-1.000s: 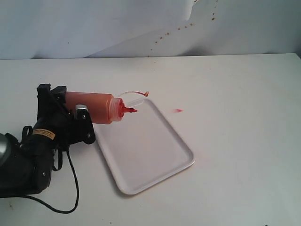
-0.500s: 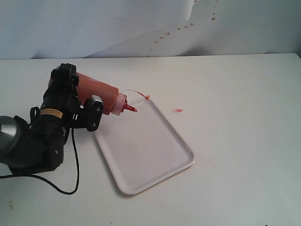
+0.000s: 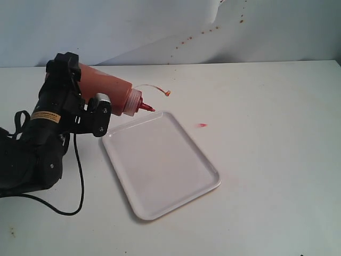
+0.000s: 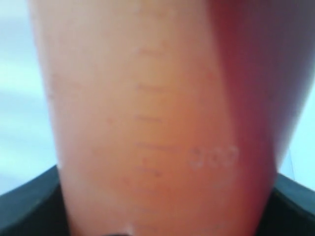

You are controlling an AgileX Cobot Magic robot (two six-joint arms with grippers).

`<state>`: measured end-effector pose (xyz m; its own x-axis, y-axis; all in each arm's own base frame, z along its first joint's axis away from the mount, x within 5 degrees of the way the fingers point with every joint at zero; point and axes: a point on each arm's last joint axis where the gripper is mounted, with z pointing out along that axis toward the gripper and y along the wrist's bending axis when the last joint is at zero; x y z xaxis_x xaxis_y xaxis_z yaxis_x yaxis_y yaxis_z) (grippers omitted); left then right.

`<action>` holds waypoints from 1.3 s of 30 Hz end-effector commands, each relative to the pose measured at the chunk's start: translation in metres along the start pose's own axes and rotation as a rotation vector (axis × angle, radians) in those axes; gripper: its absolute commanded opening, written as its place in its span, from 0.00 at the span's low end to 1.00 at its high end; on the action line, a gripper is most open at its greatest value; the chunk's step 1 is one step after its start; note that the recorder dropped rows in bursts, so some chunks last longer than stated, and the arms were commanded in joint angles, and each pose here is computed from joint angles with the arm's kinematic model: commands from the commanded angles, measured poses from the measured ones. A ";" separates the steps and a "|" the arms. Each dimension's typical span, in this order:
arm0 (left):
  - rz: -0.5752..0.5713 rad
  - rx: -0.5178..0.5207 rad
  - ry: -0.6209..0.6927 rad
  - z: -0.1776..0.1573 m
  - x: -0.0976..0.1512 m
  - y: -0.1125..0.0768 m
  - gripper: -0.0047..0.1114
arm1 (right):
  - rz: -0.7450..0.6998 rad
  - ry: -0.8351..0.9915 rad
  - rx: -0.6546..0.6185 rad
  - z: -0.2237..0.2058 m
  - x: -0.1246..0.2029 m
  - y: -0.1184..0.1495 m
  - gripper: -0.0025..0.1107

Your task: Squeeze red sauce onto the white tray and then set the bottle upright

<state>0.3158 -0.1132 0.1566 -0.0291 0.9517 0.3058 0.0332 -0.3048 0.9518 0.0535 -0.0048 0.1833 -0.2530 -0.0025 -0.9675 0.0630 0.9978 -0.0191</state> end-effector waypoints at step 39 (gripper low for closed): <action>-0.027 -0.089 0.006 -0.008 0.006 0.020 0.04 | 0.680 -0.499 -0.169 -0.012 -0.044 -0.001 0.02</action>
<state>0.3098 -0.1114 0.1686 -0.0317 0.9545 0.2965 0.0084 -0.2964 0.9550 0.0537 -0.0052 0.2286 0.2487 0.4860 -0.8378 -0.0601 0.8710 0.4875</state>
